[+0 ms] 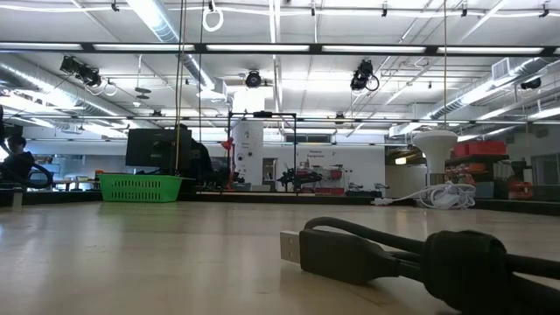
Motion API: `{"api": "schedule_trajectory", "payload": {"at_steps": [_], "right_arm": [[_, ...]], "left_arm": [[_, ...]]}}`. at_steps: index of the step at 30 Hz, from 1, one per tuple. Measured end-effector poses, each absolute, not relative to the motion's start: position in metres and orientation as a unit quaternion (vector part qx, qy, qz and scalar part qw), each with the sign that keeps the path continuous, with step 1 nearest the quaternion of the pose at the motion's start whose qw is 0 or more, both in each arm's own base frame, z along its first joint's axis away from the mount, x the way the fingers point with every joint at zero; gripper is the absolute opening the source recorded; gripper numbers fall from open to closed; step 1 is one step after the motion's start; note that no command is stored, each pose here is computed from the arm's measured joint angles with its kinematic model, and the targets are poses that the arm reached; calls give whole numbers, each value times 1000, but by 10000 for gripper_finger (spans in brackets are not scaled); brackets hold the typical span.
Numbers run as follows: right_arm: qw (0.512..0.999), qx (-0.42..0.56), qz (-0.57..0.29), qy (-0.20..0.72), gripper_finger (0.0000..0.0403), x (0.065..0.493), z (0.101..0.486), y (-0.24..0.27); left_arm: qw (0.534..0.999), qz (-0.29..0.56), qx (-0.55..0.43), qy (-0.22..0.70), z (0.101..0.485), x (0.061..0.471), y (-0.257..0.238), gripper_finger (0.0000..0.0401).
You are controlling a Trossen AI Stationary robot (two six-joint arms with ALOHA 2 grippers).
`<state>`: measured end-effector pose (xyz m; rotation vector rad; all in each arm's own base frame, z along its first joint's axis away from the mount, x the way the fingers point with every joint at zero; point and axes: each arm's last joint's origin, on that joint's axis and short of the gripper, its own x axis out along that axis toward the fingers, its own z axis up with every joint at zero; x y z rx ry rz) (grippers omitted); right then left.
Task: Pick & Place USB Port
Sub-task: Put the black charger cable into the green bin
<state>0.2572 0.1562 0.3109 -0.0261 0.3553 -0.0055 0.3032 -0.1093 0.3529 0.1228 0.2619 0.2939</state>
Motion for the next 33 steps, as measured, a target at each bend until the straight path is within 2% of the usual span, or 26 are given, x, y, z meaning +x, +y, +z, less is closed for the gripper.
{"api": "schedule_trajectory", "payload": {"at_steps": [9, 16, 21, 26, 33], "right_arm": [[963, 64, 3, 261, 144, 251, 296, 155], [953, 98, 57, 283, 139, 252, 287, 172], [950, 98, 95, 280, 139, 258, 273, 194], [945, 105, 139, 277, 139, 264, 264, 209], [942, 105, 171, 271, 139, 265, 265, 212]], "left_arm": [[920, 274, 91, 265, 340, 259, -80, 7], [847, 373, 116, 361, 323, 232, -54, 7], [799, 447, 85, 393, 318, 222, -28, 7], [773, 472, 75, 418, 313, 221, -10, 7], [713, 509, 88, 475, 279, 212, 17, 7]]}}
